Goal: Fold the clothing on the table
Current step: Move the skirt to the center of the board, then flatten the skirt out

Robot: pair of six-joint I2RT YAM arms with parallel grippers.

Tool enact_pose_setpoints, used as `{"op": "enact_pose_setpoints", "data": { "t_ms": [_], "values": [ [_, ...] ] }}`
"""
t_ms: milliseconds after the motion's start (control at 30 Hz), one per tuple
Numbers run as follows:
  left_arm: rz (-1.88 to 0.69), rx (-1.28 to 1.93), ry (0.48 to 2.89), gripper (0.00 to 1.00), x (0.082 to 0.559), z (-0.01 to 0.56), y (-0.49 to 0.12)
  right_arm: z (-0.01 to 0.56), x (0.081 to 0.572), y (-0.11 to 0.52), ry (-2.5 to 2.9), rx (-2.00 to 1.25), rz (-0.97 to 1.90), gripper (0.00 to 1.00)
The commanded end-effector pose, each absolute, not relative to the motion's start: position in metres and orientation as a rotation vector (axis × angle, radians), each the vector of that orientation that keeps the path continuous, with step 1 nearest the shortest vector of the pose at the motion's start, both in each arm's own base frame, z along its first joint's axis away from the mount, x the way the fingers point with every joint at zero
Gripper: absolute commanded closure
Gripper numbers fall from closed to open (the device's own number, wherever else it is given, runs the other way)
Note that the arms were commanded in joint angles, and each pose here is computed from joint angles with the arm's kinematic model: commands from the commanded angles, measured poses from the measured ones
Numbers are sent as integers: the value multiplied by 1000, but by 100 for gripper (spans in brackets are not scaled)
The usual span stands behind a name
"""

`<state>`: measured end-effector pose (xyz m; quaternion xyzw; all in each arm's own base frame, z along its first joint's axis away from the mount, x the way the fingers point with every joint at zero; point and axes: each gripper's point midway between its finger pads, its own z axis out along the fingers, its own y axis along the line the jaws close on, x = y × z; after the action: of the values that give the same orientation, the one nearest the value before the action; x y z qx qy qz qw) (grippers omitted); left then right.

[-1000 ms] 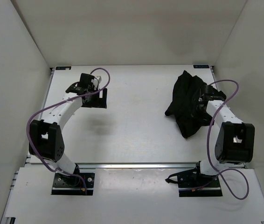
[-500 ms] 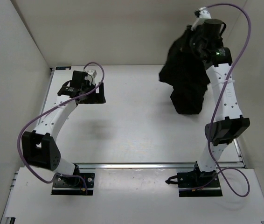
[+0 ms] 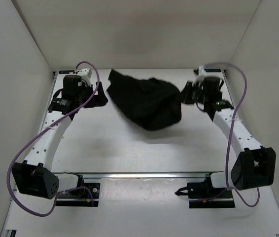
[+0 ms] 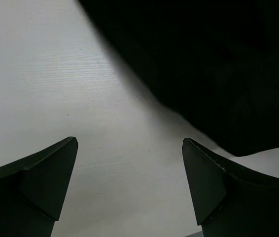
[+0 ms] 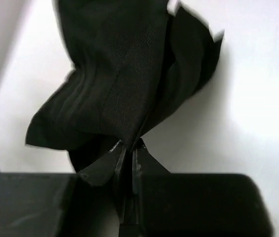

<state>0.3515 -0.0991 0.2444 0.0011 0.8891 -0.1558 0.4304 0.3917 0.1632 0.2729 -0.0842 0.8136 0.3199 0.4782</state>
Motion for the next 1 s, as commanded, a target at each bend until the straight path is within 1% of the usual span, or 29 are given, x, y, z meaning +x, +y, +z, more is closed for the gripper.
{"op": "enact_pose_setpoints", "data": {
  "t_ms": [0, 100, 133, 167, 200, 233, 267, 300, 333, 367, 400, 500, 567, 633, 667, 767, 800, 833, 867, 900, 933, 967],
  "values": [
    [-444, 26, 2238, 2, 346, 236, -108, 187, 365, 157, 2058, -126, 759, 95],
    [-505, 87, 2279, 1, 341, 222, -125, 131, 344, 153, 2190, -40, 741, 87],
    [-517, 95, 2314, 1, 338, 213, -129, 123, 341, 152, 2219, -27, 721, 78],
    [-524, 114, 2341, 1, 334, 206, -136, 118, 341, 147, 2245, -9, 699, 67],
    [-537, 125, 2360, 1, 330, 198, -142, 126, 346, 144, 2229, -17, 681, 56],
    [-569, 145, 2395, 1, 322, 186, -153, 127, 349, 138, 2243, -4, 658, 37],
    [-604, 163, 2416, 1, 316, 177, -164, 127, 347, 129, 2257, 19, 641, 26],
    [-618, 177, 2422, 2, 313, 173, -168, 137, 353, 123, 2239, 29, 628, 17],
    [-652, 170, 2438, 1, 306, 165, -177, 146, 357, 120, 2214, 28, 615, 12],
    [-699, 169, 2455, 1, 299, 158, -188, 151, 358, 113, 2205, 29, 590, 3],
    [-744, 168, 2463, 1, 293, 156, -197, 155, 357, 107, 2203, 44, 565, 1],
    [-764, 141, 2489, 2, 280, 145, -209, 154, 348, 95, 2225, 70, 542, 1],
    [-789, 134, 2504, 6, 265, 140, -221, 147, 341, 92, 2244, 81, 537, 5],
    [-812, 68, 2556, 9, 248, 123, -220, 126, 325, 89, 2307, 88, 530, 8],
    [-866, 52, 2546, 11, 243, 127, -227, 125, 322, 89, 2315, 88, 528, 12],
    [-883, -30, 2566, 11, 220, 105, -228, 111, 308, 94, 2354, 78, 549, 20],
    [-925, -70, 2537, 11, 220, 108, -234, 104, 305, 94, 2367, 80, 545, 27],
    [-943, -83, 2561, 11, 211, 97, -234, 100, 301, 95, 2375, 77, 546, 30],
    [-985, -108, 2565, 13, 206, 90, -238, 95, 298, 97, 2393, 78, 552, 31],
    [-1017, -114, 2530, 14, 210, 94, -243, 88, 294, 98, 2418, 68, 550, 34],
    [-1018, -126, 2537, 15, 208, 88, -246, 82, 291, 101, 2445, 57, 550, 40],
    [-1009, -114, 2542, 16, 206, 83, -248, 79, 289, 101, 2461, 57, 552, 43]
  ]
}}
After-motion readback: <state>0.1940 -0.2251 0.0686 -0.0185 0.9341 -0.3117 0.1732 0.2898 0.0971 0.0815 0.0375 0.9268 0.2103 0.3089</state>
